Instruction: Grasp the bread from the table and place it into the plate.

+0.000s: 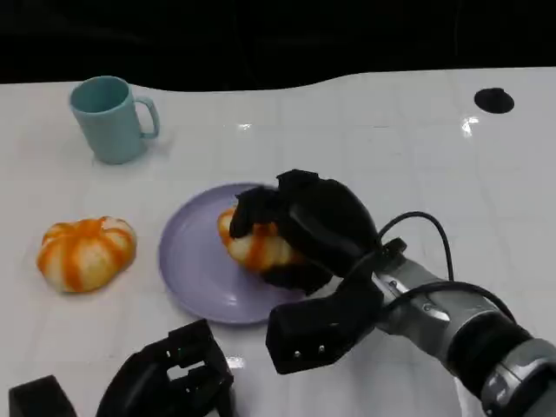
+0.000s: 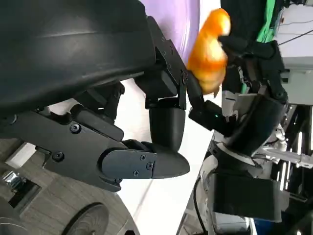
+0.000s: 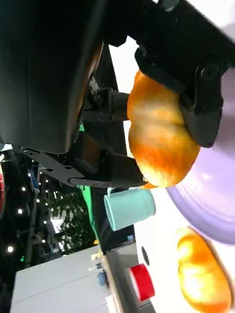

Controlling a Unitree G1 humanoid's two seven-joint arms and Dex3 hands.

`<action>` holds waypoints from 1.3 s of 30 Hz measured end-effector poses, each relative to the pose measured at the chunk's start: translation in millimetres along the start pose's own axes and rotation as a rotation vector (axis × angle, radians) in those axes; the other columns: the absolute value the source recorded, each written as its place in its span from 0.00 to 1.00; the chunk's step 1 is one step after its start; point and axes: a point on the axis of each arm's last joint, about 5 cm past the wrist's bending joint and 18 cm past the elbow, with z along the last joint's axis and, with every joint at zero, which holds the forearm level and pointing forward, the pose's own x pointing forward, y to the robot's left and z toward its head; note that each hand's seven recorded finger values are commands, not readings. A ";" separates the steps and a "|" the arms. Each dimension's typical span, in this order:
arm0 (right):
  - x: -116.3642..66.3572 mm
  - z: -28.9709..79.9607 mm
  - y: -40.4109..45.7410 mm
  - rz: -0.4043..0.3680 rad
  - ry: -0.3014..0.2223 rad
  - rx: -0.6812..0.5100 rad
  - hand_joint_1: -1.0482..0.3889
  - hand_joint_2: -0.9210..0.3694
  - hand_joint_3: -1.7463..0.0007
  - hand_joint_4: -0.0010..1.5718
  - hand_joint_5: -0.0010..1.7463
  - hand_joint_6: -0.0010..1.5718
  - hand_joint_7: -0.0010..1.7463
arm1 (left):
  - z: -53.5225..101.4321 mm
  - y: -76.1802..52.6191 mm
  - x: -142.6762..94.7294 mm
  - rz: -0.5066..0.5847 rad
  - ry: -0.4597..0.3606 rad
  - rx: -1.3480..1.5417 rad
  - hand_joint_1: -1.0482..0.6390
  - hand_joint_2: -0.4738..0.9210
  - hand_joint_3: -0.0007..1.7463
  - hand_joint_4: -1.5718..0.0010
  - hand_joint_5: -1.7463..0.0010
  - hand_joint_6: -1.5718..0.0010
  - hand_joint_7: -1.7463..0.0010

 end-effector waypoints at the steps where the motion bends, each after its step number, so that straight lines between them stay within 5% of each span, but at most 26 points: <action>1: -0.2 -0.6 -0.3 0.011 0.004 -0.008 0.40 0.03 0.93 0.18 0.29 0.33 0.03 | 0.0 0.1 0.0 0.001 -0.001 -0.002 0.27 0.90 0.28 0.50 0.00 0.55 0.15; 6: 2.8 0.8 -6.0 0.048 0.003 -0.052 0.30 0.00 0.91 0.06 0.26 0.24 0.00 | 0.6 0.3 0.2 0.001 -0.001 -0.006 0.27 0.90 0.30 0.50 0.00 0.55 0.16; 12: 1.9 1.1 -16.3 0.088 0.007 -0.087 0.28 0.00 0.89 0.05 0.27 0.23 0.00 | 2.1 0.2 0.9 0.001 -0.003 -0.001 0.27 0.89 0.30 0.50 0.00 0.54 0.15; 20: -6.7 -0.9 -20.1 0.111 0.010 -0.089 0.28 0.00 0.88 0.06 0.29 0.23 0.00 | 2.8 0.2 1.3 -0.003 0.000 0.008 0.26 0.89 0.30 0.50 0.00 0.54 0.15; 29: -31.8 -10.7 -26.5 0.047 0.017 -0.044 0.39 0.01 0.96 0.18 0.36 0.34 0.04 | 3.5 0.7 2.1 -0.002 -0.003 0.010 0.27 0.90 0.30 0.50 0.00 0.55 0.15; 39: -64.6 -20.9 -31.7 -0.120 -0.047 -0.088 0.52 0.01 0.99 0.38 0.52 0.54 0.09 | 4.1 1.1 3.6 0.004 -0.004 0.008 0.28 0.88 0.32 0.50 0.00 0.55 0.15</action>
